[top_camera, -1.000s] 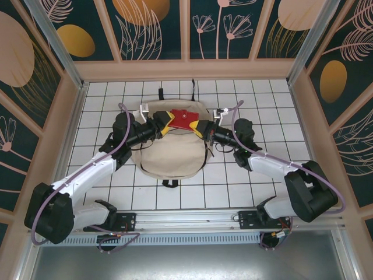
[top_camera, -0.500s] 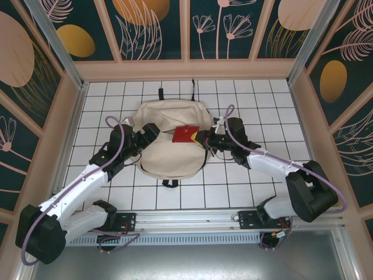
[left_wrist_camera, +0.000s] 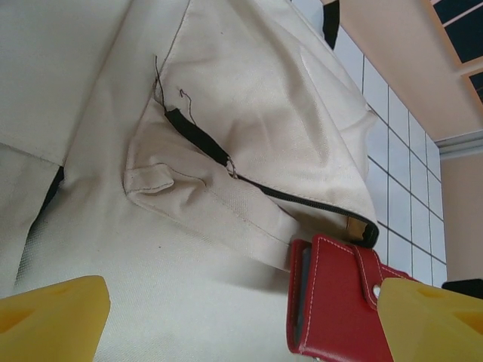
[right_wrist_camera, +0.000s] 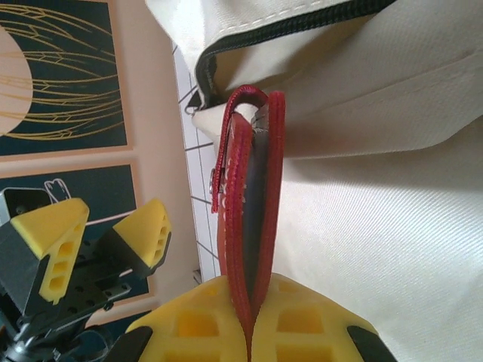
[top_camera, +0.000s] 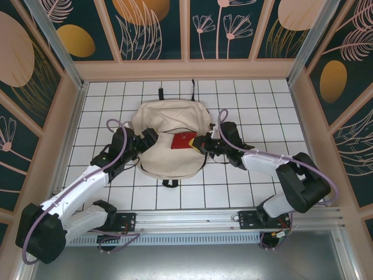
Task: Pack the student bag
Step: Place the card holder in the student bag.
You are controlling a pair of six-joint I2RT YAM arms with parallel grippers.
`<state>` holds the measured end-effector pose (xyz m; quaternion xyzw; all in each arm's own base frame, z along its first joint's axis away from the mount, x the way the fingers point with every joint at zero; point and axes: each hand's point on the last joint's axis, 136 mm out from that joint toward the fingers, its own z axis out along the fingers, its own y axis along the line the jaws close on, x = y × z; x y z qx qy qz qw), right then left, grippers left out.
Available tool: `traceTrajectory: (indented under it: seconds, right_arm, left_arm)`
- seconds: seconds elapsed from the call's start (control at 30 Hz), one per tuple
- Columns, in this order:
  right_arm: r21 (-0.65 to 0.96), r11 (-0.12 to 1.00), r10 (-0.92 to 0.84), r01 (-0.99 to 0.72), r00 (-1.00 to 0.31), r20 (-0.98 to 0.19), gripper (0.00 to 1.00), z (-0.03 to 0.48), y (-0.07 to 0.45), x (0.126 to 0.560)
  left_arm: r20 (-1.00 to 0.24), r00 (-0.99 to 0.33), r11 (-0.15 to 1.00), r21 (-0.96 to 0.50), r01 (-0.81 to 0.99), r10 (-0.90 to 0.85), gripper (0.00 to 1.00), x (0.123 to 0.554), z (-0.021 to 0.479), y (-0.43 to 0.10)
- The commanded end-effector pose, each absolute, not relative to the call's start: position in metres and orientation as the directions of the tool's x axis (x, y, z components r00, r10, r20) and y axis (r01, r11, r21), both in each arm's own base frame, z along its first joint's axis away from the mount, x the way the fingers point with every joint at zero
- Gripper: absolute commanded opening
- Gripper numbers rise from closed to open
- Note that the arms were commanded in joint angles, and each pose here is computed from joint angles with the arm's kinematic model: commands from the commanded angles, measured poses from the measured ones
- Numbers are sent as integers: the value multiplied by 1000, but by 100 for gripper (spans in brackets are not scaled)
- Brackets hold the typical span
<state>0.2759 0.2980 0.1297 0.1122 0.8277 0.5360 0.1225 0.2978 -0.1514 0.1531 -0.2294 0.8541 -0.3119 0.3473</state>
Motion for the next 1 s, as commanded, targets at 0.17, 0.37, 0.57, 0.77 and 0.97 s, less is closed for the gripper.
traceTrajectory:
  seconds: [0.17, 0.37, 0.57, 0.77, 0.97]
  right_arm:
    - [936, 351, 374, 12, -918, -128, 0, 146, 314, 317]
    - [938, 346, 397, 33, -911, -114, 0, 136, 318, 327]
    - [927, 356, 428, 121, -902, -47, 0, 113, 317, 330]
    - [915, 340, 435, 216, -899, 50, 0, 96, 323, 331]
    - [935, 312, 366, 172, -929, 48, 0, 106, 344, 329]
  left_arm:
    - [-441, -668, 683, -717, -140, -599, 92, 301, 158, -159]
    - [-426, -685, 688, -710, -153, -591, 92, 299, 149, -160]
    - [-410, -700, 686, -711, -156, -585, 92, 300, 143, -164]
    - [-428, -702, 698, -703, -137, -569, 92, 304, 146, -166]
    - [-482, -701, 739, -667, -96, -526, 92, 308, 154, -166]
